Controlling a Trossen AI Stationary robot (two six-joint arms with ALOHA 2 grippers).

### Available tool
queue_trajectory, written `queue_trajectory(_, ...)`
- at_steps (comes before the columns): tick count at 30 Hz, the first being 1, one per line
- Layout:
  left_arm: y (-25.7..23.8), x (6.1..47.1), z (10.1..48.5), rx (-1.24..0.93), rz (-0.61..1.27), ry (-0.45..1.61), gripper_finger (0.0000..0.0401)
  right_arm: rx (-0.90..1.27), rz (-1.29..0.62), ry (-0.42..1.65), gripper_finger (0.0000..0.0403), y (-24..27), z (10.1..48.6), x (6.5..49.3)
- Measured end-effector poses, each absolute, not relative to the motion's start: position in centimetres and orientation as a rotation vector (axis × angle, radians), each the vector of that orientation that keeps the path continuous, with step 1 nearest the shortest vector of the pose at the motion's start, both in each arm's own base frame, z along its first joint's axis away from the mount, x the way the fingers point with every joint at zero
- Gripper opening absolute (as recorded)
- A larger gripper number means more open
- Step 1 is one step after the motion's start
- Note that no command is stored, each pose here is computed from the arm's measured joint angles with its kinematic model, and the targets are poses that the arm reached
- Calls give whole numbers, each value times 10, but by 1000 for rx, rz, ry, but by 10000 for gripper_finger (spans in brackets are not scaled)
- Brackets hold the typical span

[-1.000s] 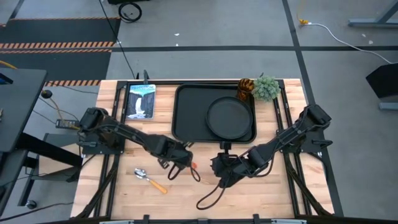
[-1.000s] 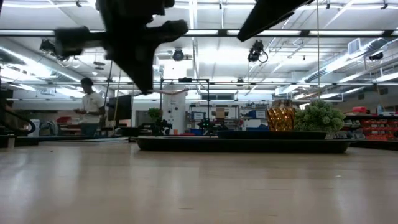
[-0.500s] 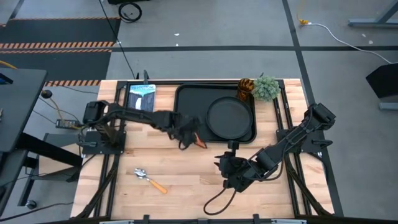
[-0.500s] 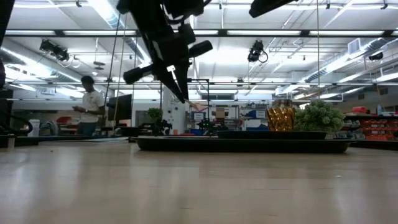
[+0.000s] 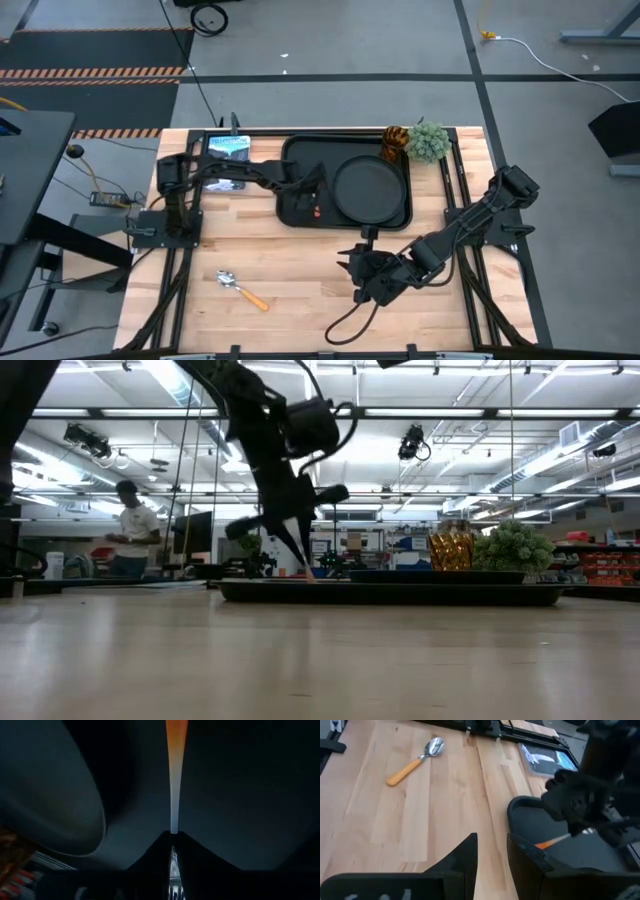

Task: Pick and place plate/cup/fork/spoon on tray
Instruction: Put the orange fork on the black serving tray to the left of the black plate, then put the yellow spoon on the black serving tray to the left of the orange fork

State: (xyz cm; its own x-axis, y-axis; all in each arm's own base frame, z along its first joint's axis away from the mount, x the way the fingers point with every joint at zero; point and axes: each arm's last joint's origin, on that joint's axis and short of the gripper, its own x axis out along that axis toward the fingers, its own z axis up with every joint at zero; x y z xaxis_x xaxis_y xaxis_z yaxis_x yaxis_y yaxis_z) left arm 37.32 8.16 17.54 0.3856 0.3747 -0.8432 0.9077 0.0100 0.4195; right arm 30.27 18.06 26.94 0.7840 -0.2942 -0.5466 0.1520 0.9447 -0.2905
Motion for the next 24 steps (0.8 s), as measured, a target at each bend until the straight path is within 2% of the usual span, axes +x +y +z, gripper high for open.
queue_trajectory(5,95,383,160,1663,-634,1147,28,-235,-252,623,110,177,270,305)
queue_trajectory(16,100,383,152,1673,-673,1153,30,-170,-259,588,110,178,272,308)
queue_trajectory(24,99,383,151,1678,-686,1161,77,-157,-262,585,110,178,272,308)
